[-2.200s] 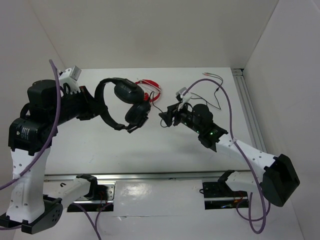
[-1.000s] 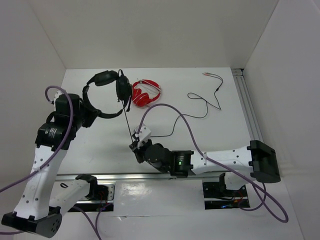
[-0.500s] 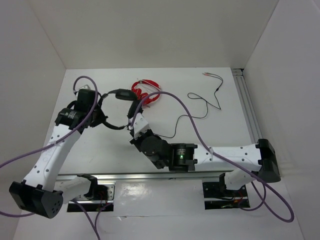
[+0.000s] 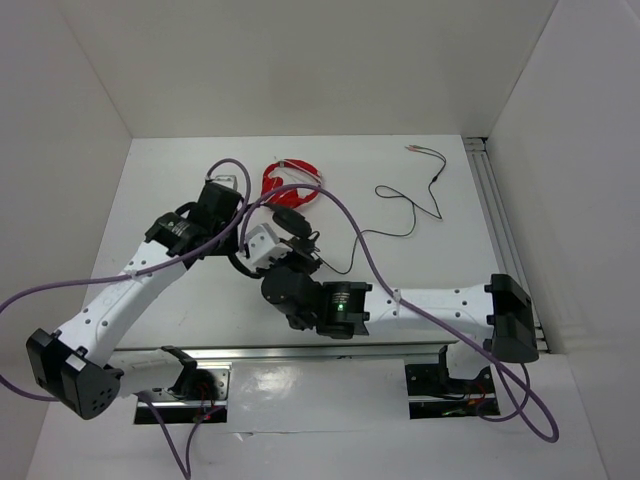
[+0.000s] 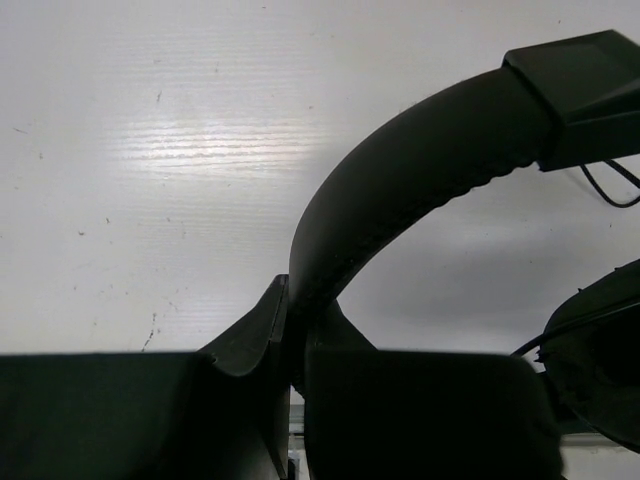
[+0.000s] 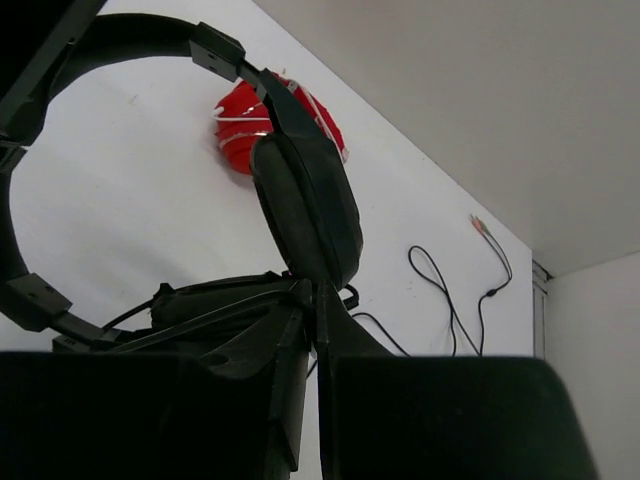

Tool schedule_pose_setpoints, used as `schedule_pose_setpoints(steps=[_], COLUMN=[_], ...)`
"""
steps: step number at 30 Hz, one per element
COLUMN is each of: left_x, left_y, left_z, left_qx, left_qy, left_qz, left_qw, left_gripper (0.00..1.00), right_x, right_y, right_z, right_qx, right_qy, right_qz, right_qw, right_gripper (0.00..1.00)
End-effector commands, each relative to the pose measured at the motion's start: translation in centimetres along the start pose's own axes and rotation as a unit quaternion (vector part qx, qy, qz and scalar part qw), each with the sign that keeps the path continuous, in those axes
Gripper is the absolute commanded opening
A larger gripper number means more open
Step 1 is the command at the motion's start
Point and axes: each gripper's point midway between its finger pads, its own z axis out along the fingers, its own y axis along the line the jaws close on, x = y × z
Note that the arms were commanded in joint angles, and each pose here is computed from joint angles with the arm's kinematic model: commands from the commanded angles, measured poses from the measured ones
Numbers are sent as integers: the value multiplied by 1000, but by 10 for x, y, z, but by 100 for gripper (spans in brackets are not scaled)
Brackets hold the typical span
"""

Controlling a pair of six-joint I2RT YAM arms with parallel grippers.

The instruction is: Wrap the headphones

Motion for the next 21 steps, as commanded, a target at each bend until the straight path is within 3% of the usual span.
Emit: schedule_pose_setpoints(steps=[1,7,15,21], left_x=[-12,-6,36,48], left_y=[7,-14,-31,-41], left_z=[-9,-25,-26,-28], left_qx=[-14,42,69,81], left_qy=[-23,-28,14,19], left_qz=[28,58,104,131], left_qw=[999,997,992,988], left_gripper=[0,0,0,0], right_x=[-21,-11,-22,-17], right_y=[-45,-70,-125,-120], right_z=[3,17,42,64], right_qx=[56,49,51,23], right_qy=[-17,-29,-61,-59], right_qz=[86,148,231,241], right_qw=[995,987,970,968], right_gripper=[12,12,20,21])
